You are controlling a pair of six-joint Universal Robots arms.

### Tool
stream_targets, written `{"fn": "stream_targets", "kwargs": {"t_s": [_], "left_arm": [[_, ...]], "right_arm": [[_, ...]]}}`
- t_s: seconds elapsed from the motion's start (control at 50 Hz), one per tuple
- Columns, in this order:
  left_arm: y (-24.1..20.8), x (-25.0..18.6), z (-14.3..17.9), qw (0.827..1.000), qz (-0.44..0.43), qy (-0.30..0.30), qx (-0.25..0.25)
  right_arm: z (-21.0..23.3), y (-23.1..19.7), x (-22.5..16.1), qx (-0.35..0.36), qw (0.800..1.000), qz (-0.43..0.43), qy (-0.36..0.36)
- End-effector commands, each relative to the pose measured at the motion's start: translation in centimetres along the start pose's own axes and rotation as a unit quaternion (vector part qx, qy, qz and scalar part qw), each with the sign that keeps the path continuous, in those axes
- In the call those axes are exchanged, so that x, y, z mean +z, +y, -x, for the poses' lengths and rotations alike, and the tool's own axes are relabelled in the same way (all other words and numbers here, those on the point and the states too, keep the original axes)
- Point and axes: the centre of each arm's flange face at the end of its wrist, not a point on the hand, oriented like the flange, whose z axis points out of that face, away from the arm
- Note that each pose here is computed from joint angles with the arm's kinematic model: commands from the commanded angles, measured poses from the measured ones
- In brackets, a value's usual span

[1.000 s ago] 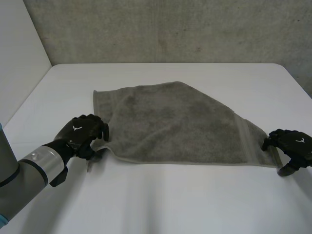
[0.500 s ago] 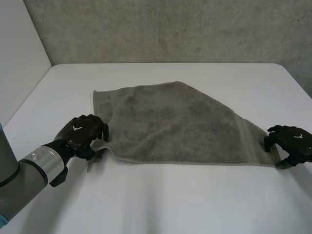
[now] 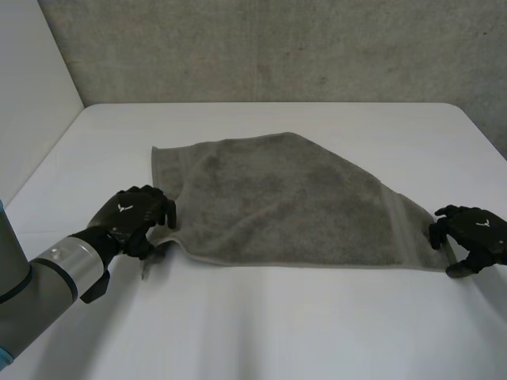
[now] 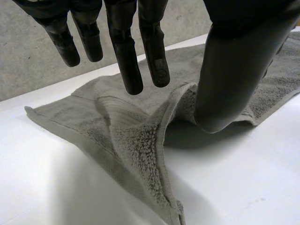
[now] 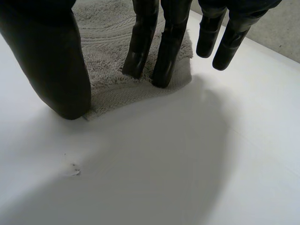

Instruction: Fold the towel.

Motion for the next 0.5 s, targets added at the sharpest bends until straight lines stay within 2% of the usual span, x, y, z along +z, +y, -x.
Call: {"fn": "stream_targets", "kwargs": {"t_s": [0.02,0.5], "left_arm": [[0.0,0.0,0.0,1.0,0.0,0.0,0.0],[-0.1,-0.1,0.0,1.0,-0.002,-0.002,0.0]], "right_arm": [[0.5,-0.2,0.3,-0.002,1.0,-0.002,-0.007],[0.6,-2.8,0.0,0.016,0.999,-0.038,-0.003]]}}
